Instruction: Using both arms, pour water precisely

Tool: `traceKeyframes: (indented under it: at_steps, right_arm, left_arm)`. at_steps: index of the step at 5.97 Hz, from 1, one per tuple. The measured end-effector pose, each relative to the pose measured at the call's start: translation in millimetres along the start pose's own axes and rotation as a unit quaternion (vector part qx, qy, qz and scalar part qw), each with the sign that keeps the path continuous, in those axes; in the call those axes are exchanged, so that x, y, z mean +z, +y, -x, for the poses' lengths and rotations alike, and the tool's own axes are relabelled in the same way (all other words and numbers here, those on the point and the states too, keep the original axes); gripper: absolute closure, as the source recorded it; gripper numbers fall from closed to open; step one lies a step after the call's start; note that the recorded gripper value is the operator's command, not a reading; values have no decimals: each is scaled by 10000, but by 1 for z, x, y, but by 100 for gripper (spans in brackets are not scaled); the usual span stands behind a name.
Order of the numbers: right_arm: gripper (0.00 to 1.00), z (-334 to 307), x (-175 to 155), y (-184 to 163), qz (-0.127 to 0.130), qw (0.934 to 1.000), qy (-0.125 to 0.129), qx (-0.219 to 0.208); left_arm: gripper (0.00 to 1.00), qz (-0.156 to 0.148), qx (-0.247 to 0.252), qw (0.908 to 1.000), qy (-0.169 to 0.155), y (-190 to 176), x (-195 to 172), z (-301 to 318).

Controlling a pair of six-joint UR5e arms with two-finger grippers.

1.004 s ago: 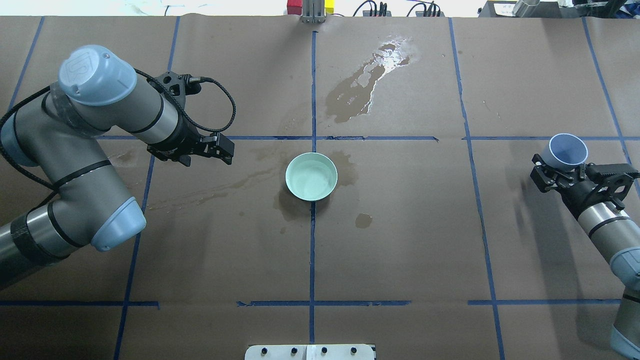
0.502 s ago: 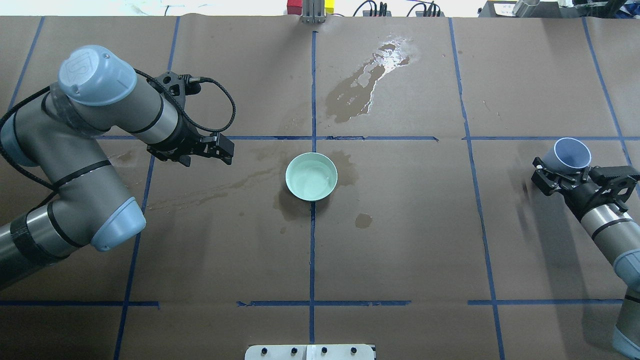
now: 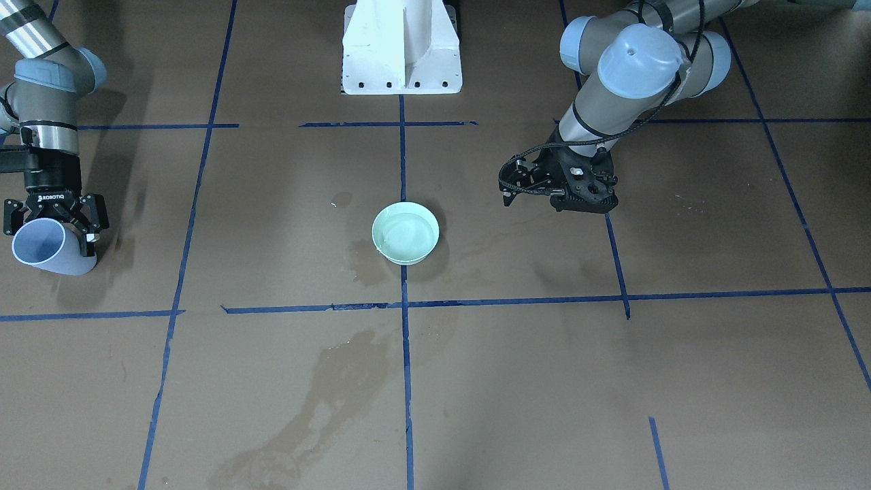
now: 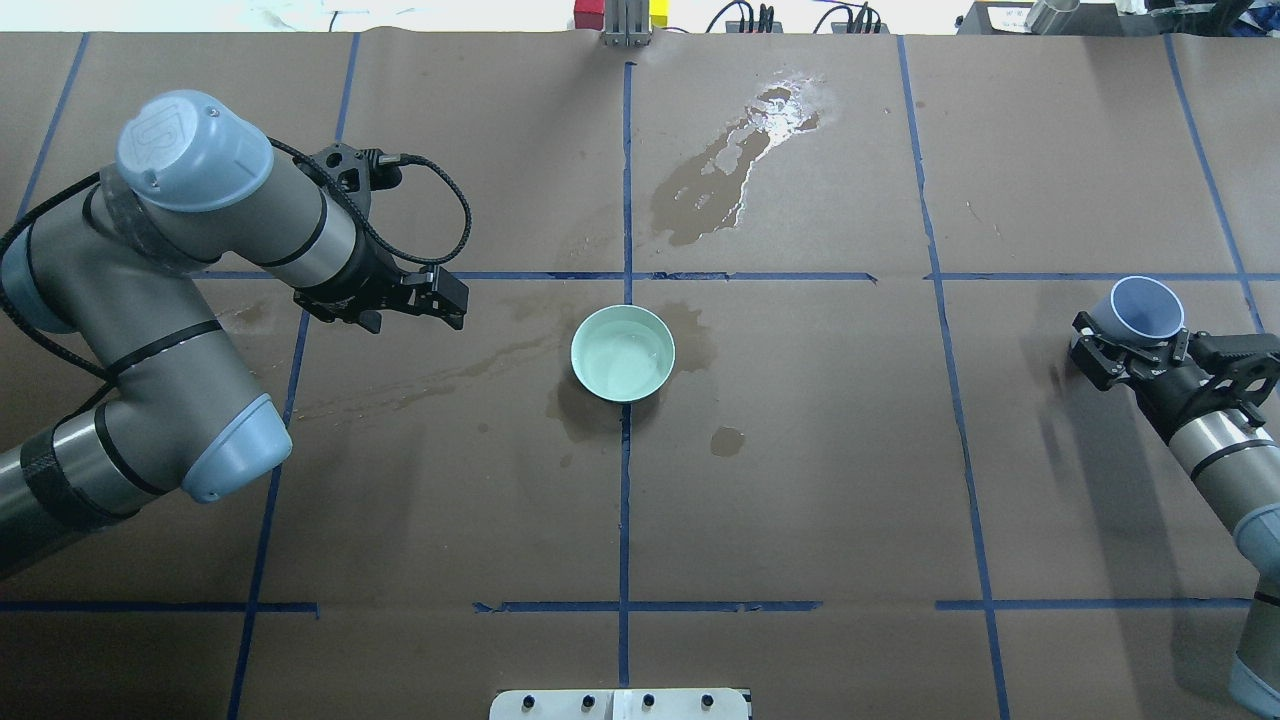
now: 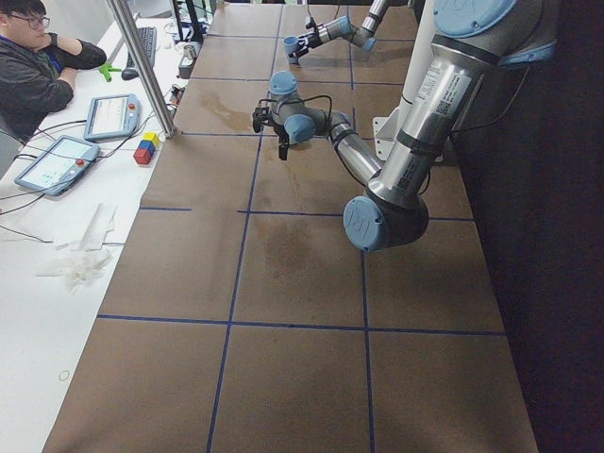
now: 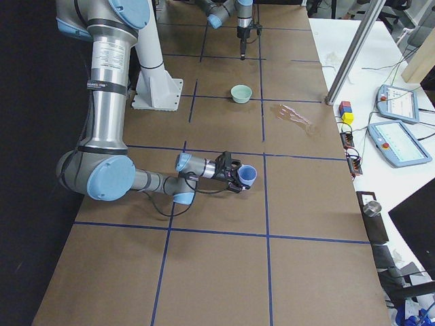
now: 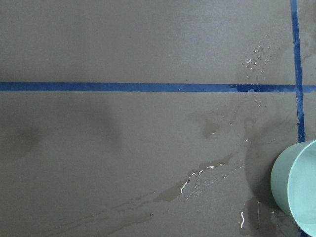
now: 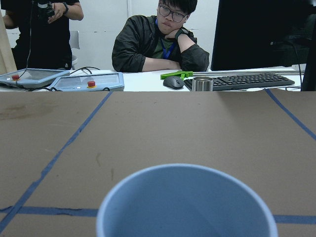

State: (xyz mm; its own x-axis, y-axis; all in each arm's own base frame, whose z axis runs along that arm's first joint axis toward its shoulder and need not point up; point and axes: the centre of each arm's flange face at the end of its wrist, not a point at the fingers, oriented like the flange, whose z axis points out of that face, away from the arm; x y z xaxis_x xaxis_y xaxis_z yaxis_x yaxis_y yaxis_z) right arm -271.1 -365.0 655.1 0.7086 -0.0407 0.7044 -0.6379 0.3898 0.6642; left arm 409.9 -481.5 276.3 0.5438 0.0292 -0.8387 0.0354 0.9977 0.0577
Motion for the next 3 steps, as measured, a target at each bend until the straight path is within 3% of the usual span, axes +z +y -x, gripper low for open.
traceKeyframes:
  at_steps: [3]
  right_arm:
    - [0, -8, -10, 11, -35, 9996, -161, 222]
  left_arm:
    - [0, 0, 2, 10000, 0, 0, 0, 0]
